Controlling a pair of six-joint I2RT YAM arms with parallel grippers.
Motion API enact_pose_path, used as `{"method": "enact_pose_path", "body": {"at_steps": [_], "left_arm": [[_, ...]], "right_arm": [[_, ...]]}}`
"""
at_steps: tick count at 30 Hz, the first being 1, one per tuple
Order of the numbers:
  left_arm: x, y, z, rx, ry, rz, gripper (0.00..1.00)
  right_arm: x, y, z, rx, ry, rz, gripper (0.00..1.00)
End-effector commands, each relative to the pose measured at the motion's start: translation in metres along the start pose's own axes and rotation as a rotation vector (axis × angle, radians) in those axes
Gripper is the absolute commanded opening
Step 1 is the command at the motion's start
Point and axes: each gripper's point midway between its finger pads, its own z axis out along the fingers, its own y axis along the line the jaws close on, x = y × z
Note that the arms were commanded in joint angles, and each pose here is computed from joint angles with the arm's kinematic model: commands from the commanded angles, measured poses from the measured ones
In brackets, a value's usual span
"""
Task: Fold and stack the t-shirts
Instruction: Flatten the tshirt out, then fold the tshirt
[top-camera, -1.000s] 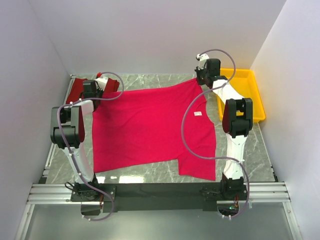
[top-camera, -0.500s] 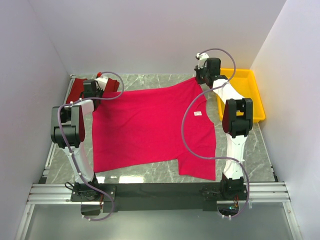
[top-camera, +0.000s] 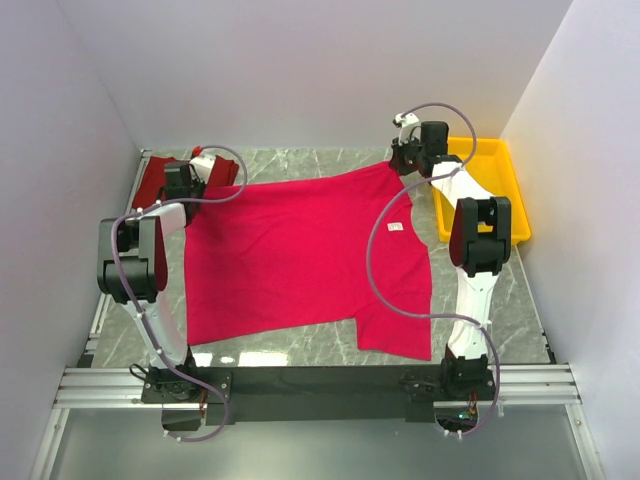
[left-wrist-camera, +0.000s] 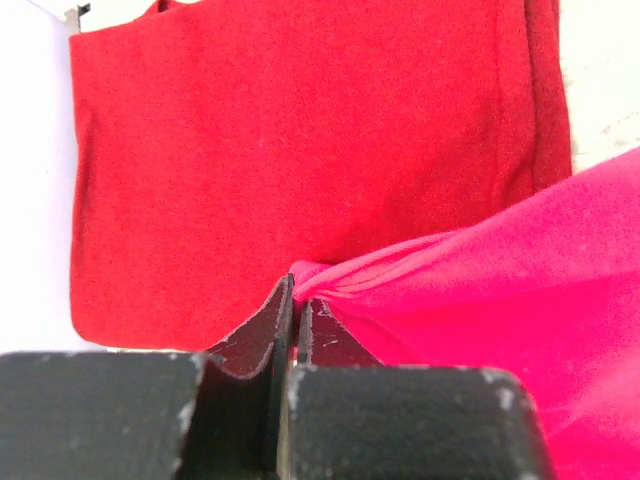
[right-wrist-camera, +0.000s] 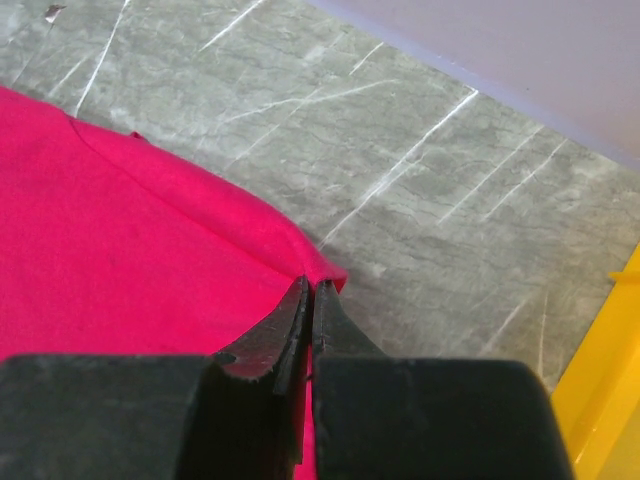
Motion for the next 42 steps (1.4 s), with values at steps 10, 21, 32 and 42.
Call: {"method": "enact_pose_path", "body": {"at_steps": [10,21,32,42], "left_arm": [[-0.017,0.014,-0.011,-0.018,-0.033,-0.048,0.01],[-0.015,0.015,-0.015,-0.023,-0.032,-0.049,0.01],[-0.014,0.014,-0.02,-0.025,-0.034,-0.048,0.01],[-0.015,0.014,-0.025,-0.022,-0.041,-0.047,0.01]], "right_arm": [[-0.022,-0.001,-0.027,-0.074,-0.059,-0.077,0.0],[-0.014,-0.002,-0.031,-0.097,-0.049,-0.07,0.0],[-0.013,0.002,-0.034,-0.121,-0.041,-0.065,0.0],[-0.01,0.008,-0.038,-0.145,-0.031,-0.081,0.0]]}}
